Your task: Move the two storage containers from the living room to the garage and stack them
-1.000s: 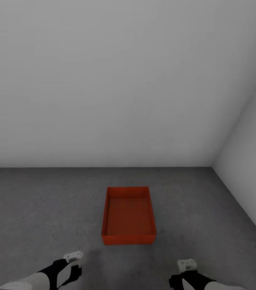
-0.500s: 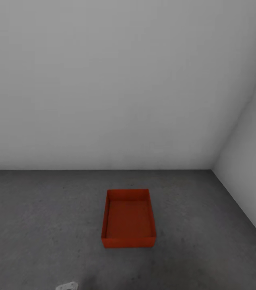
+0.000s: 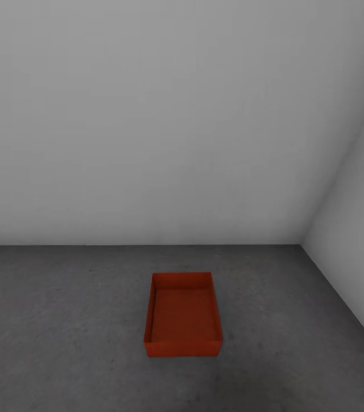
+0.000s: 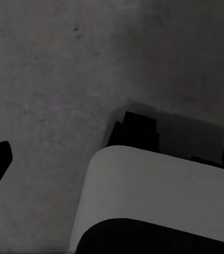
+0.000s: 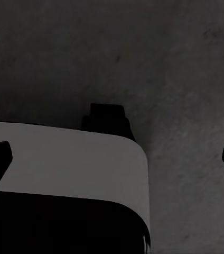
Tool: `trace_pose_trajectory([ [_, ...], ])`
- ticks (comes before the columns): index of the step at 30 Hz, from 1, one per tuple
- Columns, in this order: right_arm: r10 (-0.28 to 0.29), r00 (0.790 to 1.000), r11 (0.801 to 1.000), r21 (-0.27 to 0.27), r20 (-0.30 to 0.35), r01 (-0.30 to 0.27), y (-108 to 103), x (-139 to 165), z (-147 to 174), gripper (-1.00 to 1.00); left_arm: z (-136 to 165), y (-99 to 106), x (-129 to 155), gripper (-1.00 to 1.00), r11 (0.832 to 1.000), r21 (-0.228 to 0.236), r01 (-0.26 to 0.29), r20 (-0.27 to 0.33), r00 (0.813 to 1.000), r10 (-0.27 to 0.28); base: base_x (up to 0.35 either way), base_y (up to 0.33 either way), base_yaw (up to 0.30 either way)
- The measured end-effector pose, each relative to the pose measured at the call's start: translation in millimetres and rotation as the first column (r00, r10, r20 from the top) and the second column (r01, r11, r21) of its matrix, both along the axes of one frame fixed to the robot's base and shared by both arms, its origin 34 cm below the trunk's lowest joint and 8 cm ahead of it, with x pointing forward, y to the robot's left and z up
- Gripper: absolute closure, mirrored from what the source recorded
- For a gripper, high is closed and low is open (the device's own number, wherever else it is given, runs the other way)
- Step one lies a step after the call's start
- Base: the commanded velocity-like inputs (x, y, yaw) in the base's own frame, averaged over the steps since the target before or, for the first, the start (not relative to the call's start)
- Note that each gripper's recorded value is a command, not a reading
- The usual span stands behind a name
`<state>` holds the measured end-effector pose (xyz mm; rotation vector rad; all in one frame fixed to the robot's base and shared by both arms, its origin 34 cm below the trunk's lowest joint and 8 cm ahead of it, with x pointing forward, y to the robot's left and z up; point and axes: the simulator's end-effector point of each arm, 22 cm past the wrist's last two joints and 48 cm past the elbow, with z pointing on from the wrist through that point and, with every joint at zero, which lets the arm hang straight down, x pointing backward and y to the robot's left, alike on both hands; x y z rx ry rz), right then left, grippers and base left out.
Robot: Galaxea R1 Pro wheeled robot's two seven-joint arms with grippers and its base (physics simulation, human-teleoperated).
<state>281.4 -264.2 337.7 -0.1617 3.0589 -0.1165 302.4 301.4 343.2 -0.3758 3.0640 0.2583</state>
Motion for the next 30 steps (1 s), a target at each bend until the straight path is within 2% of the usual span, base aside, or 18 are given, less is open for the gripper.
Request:
trace_pose_trajectory([
  [9, 0.002, 1.0, 1.0, -0.001, 0.002, -0.002, -0.6, -7.0, 1.2, -1.0, 1.6, 0.5, -3.2, -1.0, 1.0, 0.001, -0.004, 0.004, 1.0, 0.004, 0.0, 0.0, 0.0],
  [30, 0.003, 0.999, 1.0, 0.0, 0.033, -0.003, -0.3, 4.6, 6.0, -1.0, 6.7, -3.9, 5.4, -1.0, 1.0, -0.008, -0.002, 0.02, 1.0, 0.002, 0.0, 0.0, 0.0],
])
